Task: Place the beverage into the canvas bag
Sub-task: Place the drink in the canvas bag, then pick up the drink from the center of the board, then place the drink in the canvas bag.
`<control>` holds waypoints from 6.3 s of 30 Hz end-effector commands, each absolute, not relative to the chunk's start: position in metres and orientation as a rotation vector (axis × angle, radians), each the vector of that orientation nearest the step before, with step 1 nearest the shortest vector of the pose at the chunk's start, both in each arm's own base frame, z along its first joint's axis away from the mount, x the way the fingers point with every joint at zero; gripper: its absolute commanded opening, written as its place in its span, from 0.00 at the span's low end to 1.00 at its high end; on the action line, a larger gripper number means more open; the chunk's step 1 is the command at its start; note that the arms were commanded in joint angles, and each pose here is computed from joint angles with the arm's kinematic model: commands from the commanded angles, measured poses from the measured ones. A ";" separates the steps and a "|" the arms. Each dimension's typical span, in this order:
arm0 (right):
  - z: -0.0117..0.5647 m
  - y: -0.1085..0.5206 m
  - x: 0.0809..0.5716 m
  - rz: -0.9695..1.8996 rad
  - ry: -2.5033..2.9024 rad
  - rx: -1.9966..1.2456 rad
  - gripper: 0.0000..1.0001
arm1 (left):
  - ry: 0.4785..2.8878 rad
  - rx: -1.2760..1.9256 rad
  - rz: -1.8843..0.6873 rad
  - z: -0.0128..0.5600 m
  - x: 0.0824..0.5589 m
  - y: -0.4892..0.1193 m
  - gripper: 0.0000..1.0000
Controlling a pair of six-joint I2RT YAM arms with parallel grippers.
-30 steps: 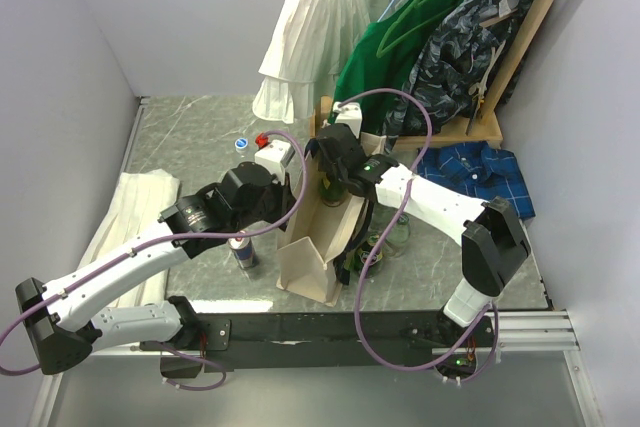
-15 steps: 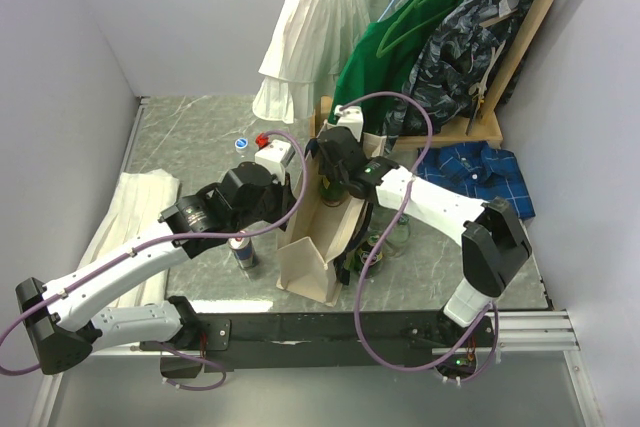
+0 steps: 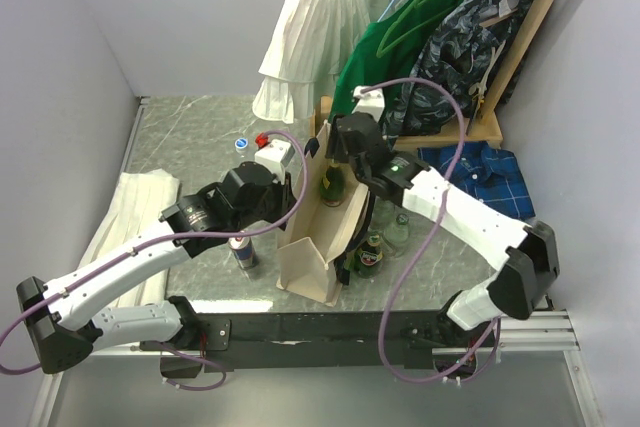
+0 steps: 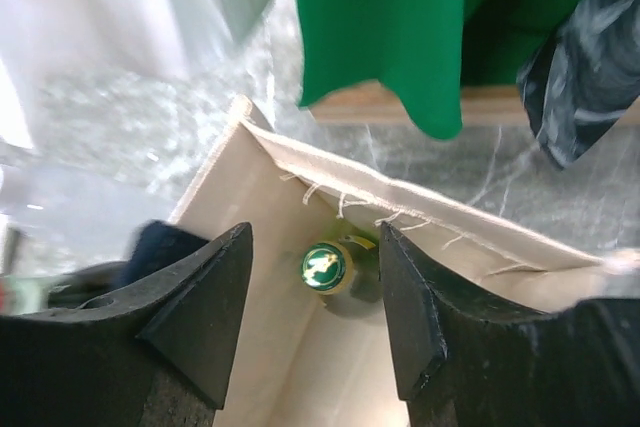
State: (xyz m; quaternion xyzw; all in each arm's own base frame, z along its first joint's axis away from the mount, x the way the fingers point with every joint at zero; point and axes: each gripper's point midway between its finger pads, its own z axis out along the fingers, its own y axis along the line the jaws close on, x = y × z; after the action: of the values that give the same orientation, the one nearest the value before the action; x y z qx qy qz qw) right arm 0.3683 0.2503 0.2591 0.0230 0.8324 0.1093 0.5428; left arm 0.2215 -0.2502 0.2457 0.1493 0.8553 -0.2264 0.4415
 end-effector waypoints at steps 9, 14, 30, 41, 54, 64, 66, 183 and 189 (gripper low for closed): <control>0.339 0.207 0.323 0.312 1.921 0.115 0.62 | 2.029 0.341 -0.496 0.283 0.234 -0.241 0.40; 0.338 0.196 0.306 0.319 1.951 0.114 0.63 | 2.018 0.331 -0.478 0.290 0.234 -0.235 0.54; 0.308 0.187 0.280 0.311 2.084 0.084 0.65 | 2.046 0.089 -0.371 0.304 0.229 -0.188 0.65; 0.272 0.194 0.265 0.321 2.222 0.086 0.65 | 2.226 -0.036 -0.241 0.269 0.205 -0.155 0.69; 0.241 0.205 0.250 0.311 2.315 0.071 0.52 | 2.346 -0.135 -0.226 0.228 0.182 -0.143 0.73; 0.239 0.196 0.238 0.287 2.326 0.114 0.08 | 2.365 -0.158 -0.228 0.219 0.180 -0.144 0.74; 0.241 0.194 0.237 0.283 2.326 0.120 0.02 | 2.381 -0.150 -0.227 0.215 0.179 -0.145 0.75; 0.252 0.175 0.235 0.154 2.331 0.231 0.00 | 2.014 0.083 -0.462 0.415 0.236 -0.169 0.01; 0.252 0.175 0.236 0.160 2.325 0.250 0.00 | 2.012 0.145 -0.474 0.419 0.237 -0.184 0.01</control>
State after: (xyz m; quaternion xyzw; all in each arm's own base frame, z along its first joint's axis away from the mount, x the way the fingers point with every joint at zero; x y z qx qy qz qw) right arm 0.2288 0.1796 0.2399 0.0766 0.9276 0.0638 0.3600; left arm 0.2354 -0.1713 0.3781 0.0450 0.8725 -0.1539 0.4615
